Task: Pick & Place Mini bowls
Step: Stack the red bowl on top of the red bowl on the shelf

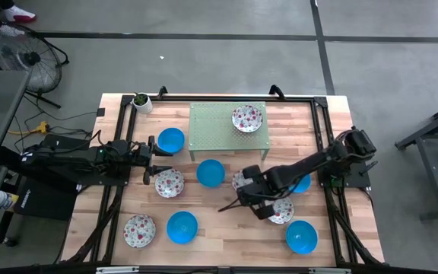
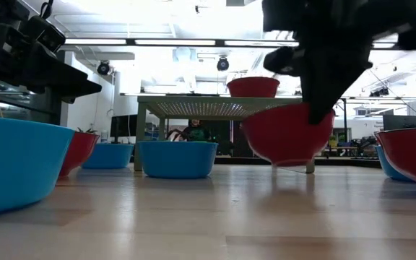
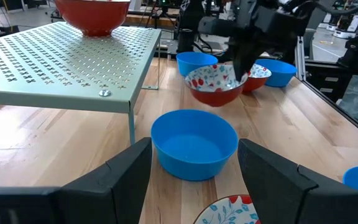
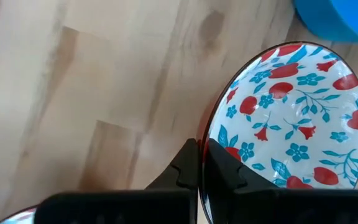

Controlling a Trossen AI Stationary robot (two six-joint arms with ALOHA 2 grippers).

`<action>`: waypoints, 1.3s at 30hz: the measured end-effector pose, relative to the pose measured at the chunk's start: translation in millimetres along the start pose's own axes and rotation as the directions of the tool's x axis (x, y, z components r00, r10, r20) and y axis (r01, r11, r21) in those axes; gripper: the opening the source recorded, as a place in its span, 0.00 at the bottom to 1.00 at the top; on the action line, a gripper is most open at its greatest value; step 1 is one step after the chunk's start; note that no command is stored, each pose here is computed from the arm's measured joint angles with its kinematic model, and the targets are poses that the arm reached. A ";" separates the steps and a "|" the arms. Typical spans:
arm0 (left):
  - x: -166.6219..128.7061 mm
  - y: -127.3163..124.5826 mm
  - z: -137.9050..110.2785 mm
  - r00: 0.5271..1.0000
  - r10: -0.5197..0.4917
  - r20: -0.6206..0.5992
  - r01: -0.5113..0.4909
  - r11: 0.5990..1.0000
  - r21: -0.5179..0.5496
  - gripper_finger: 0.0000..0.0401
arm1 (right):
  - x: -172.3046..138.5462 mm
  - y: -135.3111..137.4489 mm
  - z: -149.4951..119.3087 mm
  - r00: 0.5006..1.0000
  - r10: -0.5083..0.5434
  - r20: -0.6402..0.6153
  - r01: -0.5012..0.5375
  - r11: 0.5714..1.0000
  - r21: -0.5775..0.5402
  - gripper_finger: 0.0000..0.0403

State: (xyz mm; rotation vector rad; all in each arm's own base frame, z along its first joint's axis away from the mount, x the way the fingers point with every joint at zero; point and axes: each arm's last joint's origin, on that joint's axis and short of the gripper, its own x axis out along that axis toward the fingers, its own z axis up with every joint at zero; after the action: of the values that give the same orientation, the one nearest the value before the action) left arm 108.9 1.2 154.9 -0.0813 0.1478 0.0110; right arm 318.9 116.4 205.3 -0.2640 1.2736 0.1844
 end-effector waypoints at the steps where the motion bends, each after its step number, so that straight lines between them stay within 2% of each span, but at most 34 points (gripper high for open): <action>1: 0.0 0.0 0.0 1.000 0.000 0.000 0.000 1.000 0.000 0.58 | -2.9 1.7 1.4 1.000 0.000 0.000 0.000 1.000 0.001 0.00; 11: 0.0 0.0 0.0 1.000 0.000 0.000 0.000 1.000 0.000 0.58 | -45.4 14.9 19.6 1.000 0.009 0.016 -0.010 1.000 0.026 0.00; 19: 0.0 0.0 0.0 1.000 0.000 0.000 0.000 1.000 0.000 0.58 | -84.3 17.4 31.5 0.998 -0.025 0.049 0.023 0.999 0.050 0.00; 28: 0.0 0.0 0.0 1.000 0.000 0.000 0.000 1.000 0.000 0.58 | -120.4 9.8 34.6 0.996 -0.078 0.039 0.076 0.995 0.067 0.00; 39: 0.0 0.0 0.0 1.000 0.000 0.000 0.000 1.000 0.000 0.58 | -148.8 -20.8 31.9 0.988 -0.156 -0.007 0.156 0.987 0.030 0.00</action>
State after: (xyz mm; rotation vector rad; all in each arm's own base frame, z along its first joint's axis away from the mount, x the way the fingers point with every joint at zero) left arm 108.9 1.2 154.9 -0.0813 0.1477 0.0111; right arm 311.6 107.3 358.5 -0.3369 1.2536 0.0307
